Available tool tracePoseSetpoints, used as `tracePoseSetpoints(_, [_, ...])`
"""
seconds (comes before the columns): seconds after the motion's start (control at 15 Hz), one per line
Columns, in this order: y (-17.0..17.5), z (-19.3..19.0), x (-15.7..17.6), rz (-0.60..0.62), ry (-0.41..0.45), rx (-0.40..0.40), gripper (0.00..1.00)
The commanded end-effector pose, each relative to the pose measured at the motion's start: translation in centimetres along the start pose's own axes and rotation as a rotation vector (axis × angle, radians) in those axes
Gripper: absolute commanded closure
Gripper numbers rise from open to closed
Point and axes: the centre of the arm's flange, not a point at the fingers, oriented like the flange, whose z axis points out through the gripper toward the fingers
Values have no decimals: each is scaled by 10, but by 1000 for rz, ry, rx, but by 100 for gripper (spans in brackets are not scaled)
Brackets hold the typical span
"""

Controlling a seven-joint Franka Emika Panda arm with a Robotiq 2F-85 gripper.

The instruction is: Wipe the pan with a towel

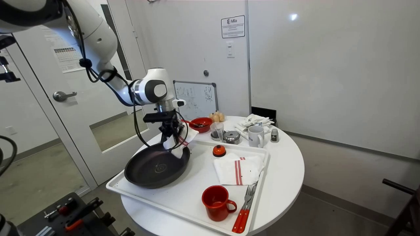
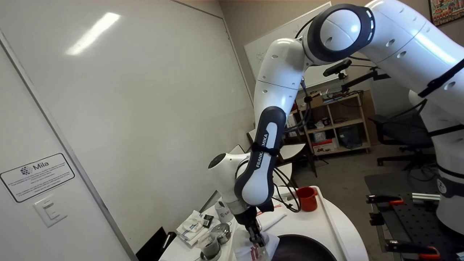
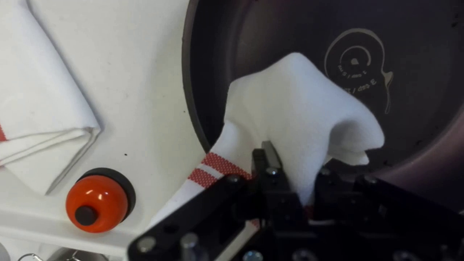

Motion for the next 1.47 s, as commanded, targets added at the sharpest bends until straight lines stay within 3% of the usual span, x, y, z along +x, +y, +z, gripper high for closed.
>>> tracePoseSetpoints(0.0, [-22, -7, -26, -31, 20, -14, 97])
tracePoseSetpoints(0.6, [-51, 28, -49, -82, 26, 43, 97])
tracePoseSetpoints(1.4, [-52, 107, -30, -61, 15, 61, 97])
